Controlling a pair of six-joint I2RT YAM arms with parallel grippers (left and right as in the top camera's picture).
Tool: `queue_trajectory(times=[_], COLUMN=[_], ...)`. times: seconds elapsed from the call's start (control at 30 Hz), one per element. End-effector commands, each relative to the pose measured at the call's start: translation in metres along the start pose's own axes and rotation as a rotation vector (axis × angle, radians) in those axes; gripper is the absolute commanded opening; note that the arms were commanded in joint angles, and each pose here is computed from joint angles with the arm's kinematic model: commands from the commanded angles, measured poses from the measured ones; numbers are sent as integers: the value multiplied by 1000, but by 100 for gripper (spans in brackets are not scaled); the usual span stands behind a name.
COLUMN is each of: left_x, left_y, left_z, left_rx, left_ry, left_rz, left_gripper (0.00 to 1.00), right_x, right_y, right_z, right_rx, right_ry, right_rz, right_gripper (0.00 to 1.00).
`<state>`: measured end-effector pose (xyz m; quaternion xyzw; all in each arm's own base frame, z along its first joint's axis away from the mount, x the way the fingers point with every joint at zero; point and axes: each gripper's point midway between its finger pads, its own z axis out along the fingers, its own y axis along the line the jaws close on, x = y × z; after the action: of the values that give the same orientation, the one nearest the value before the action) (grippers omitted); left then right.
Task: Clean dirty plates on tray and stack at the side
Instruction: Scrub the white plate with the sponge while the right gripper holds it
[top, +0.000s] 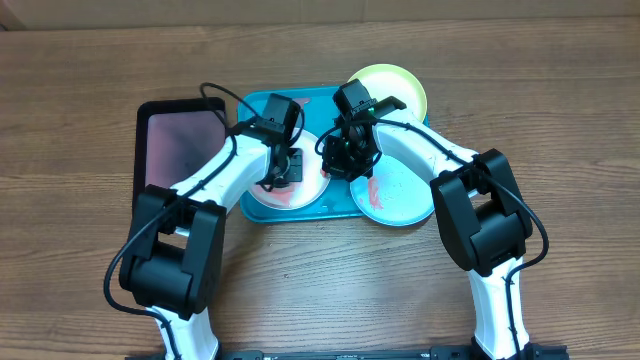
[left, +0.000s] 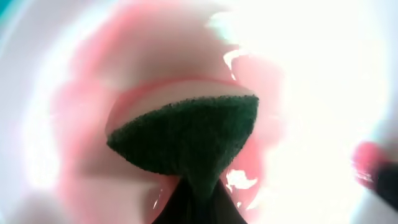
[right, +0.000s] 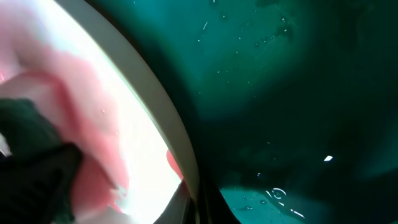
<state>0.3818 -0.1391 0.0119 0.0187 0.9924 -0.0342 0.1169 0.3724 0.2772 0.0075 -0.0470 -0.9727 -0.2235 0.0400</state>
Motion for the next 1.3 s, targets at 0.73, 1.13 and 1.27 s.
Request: queue_trajectory(times=[0.73,1.13,1.27], left_x=[13,-21,-44], left_y=[-13,-53,-16], left_z=[4,-1,0], left_rx=[13,218,2], left_ry=[44,-88,-194], left_rz=[71,97,-37], left_gripper=[4,4,4], right_x=[1,2,2], right_y=[-8,-9,-9], right_z=[4,4,4], right_rx=[23,26,26], right_ry=[7,13,13], right_rz=[13,17,17], right_gripper=[4,4,4])
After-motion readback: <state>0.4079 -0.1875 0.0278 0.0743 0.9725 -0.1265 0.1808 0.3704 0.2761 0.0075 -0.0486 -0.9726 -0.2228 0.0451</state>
